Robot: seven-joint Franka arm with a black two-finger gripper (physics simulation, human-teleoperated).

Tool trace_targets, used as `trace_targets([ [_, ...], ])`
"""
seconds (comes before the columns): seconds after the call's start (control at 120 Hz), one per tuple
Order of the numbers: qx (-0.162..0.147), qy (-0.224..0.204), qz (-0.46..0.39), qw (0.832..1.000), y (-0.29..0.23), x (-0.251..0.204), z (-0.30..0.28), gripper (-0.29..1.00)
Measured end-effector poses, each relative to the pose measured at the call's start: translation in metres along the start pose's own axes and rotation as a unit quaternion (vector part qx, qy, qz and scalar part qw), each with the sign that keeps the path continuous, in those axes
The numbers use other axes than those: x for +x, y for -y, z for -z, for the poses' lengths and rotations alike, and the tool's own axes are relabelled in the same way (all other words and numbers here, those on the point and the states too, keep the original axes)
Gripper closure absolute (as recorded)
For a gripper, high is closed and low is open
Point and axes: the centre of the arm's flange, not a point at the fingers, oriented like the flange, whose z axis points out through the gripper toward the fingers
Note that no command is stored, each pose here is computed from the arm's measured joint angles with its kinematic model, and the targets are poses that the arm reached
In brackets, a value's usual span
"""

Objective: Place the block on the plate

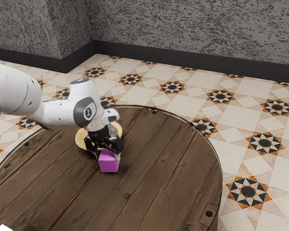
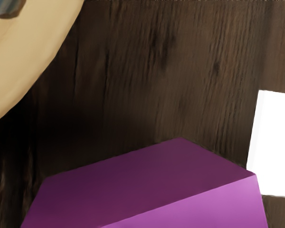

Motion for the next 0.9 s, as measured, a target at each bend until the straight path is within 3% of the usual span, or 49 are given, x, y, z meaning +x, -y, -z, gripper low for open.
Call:
trace_targets([
  [0.475,0.001,-0.01,0.012,1.0,-0.01,-0.019,0.012,0.27],
  [0.708,-0.006,-0.066,-0.001,0.998,-0.031,-0.037,0.082,0.31],
  [0.9,-0.001,-0.11,0.028,0.994,-0.003,0.015,0.113,0.31],
])
